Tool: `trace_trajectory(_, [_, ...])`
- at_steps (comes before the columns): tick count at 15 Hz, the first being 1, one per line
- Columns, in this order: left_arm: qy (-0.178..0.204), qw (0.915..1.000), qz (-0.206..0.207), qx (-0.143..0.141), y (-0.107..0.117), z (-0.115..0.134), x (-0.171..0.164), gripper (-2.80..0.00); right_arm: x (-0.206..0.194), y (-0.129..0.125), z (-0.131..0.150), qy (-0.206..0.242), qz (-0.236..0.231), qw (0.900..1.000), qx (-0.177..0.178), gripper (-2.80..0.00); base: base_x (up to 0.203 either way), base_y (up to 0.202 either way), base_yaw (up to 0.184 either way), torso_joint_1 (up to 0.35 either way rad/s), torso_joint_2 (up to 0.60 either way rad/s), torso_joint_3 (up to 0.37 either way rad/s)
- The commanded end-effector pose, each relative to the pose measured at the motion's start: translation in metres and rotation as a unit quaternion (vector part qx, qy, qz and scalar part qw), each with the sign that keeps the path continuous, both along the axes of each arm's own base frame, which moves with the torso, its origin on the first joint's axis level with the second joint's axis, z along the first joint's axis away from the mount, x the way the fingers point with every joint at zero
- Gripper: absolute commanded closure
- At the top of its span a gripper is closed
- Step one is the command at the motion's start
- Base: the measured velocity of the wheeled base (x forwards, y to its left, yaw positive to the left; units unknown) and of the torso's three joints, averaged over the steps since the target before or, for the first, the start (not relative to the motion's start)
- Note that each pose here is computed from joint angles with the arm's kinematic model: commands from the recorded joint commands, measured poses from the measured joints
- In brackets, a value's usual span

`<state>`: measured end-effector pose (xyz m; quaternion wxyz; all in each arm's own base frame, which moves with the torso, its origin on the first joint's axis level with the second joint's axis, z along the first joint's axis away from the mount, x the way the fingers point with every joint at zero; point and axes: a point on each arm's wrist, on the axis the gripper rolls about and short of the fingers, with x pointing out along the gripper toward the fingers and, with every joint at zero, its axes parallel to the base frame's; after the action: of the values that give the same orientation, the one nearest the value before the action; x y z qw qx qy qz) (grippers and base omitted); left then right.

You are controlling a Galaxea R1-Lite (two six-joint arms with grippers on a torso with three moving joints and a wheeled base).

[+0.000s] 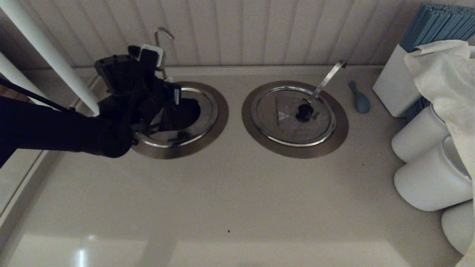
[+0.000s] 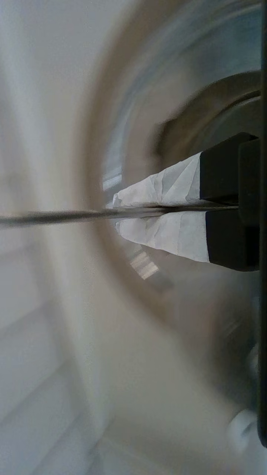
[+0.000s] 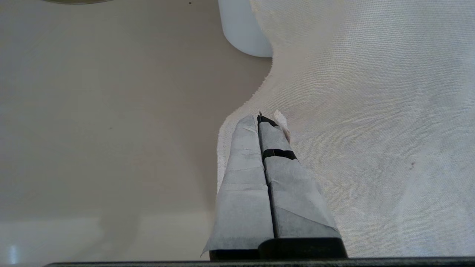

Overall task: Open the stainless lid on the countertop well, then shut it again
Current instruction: Stir with a spoon

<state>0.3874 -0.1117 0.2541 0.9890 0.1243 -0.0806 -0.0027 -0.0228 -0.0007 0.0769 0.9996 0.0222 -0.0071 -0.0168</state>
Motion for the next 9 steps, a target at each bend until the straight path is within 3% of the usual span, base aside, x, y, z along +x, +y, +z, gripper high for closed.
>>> trace_trajectory(1, [0.025,0.9997,-0.003,0.003,-0.001,-0.003,-0.004,0.0,0.0,0.0,0.0,0.001,0.0,1.0,0.0,0.0,0.0,0.0,0.0,0.0,0.0,0.0])
trace_trajectory(2, [0.047,0.9988,-0.01,-0.007,0.0,-0.003,-0.006,0.0,0.0,0.0,0.0,0.001,0.0,1.0,0.001,0.0,0.0,0.0,0.0,0.0,0.0,0.0])
trace_trajectory(5, [0.109,0.9868,-0.082,-0.087,0.002,0.013,-0.021,0.0,0.0,0.0,0.0,0.001,0.0,1.0,0.001,0.0,0.0,0.0,0.0,0.0,0.0,0.0])
trace_trajectory(7, [0.111,0.9781,-0.099,-0.145,0.0,0.024,-0.018,0.0,0.0,0.0,0.0,0.001,0.0,1.0,0.0,0.0,0.0,0.0,0.0,0.0,0.0,0.0])
trace_trajectory(9, [0.104,0.9736,-0.097,-0.178,-0.002,0.025,-0.005,0.0,0.0,0.0,0.0,0.001,0.0,1.0,0.0,0.0,0.0,0.0,0.0,0.0,0.0,0.0])
